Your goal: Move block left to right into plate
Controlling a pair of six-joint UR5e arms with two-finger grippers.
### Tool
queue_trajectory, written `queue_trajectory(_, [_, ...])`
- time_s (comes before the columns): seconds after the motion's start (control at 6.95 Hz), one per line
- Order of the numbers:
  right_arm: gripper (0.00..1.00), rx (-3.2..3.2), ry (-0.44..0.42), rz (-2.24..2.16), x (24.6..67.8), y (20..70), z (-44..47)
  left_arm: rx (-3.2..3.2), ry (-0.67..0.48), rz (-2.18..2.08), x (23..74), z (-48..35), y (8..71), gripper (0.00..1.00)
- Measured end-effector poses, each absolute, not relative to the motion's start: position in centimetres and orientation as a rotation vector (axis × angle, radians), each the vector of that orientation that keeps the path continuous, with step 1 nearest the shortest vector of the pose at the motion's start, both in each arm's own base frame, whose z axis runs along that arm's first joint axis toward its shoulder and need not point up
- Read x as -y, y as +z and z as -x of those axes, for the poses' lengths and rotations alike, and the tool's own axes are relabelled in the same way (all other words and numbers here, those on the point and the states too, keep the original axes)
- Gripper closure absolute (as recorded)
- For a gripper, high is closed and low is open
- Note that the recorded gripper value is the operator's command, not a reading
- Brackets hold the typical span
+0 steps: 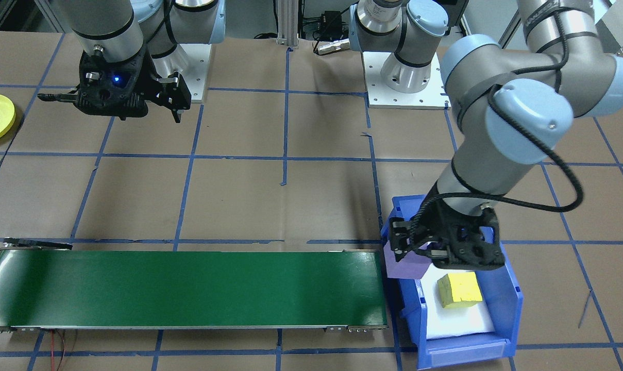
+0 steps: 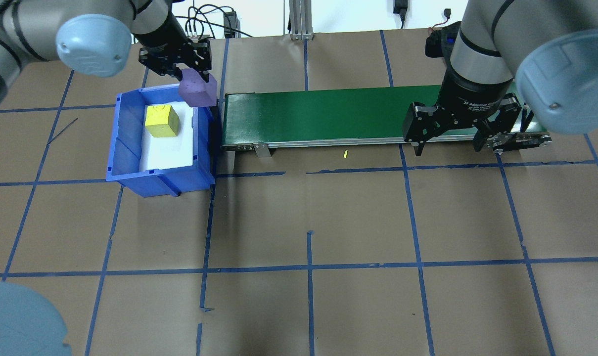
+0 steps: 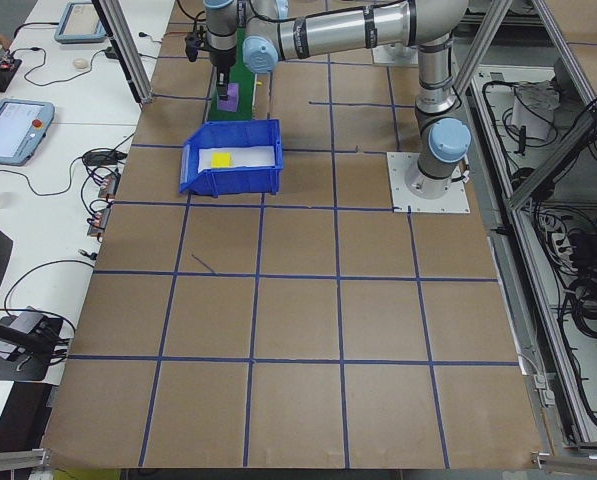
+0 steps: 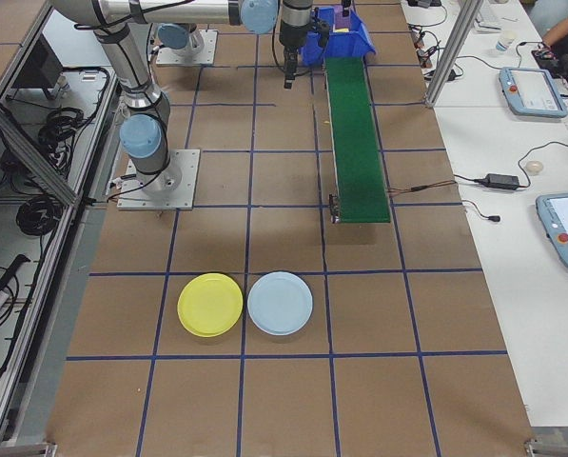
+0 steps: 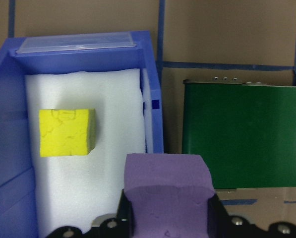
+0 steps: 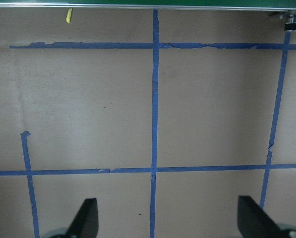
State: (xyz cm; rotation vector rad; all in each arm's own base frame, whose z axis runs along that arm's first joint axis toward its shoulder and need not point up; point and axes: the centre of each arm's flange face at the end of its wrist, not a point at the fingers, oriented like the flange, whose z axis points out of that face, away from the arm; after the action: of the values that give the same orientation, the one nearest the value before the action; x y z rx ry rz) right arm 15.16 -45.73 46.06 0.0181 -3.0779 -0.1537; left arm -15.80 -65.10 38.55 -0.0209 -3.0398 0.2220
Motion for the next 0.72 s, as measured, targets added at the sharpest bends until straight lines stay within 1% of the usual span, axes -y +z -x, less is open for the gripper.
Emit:
queue_trajectory(0.14, [0.00,3.079,-0.151,-0.022,45.8,46.1,-14.9,3.034,0.240,0.063,65.9,18.3,36.3,0.68])
queue_trajectory(0.29, [0.00,3.082,-0.145,-0.028,46.0,46.2,-14.6,3.030,0.252,0.090,66.5,20.0,34.2,0.52])
queue_trajectory(0.43, [0.00,3.089,-0.138,-0.036,46.2,46.2,-14.5,3.029,0.245,0.104,66.8,20.9,32.5,0.34])
queue_trajectory(0.58, [0.00,3.114,-0.125,-0.046,46.9,45.9,-14.6,3.029,0.230,0.115,66.7,21.5,31.1,0.11])
queue_trajectory(0.72, [0.00,3.150,-0.104,-0.047,48.6,44.7,-14.8,3.031,0.210,0.117,66.4,21.8,29.9,0.00])
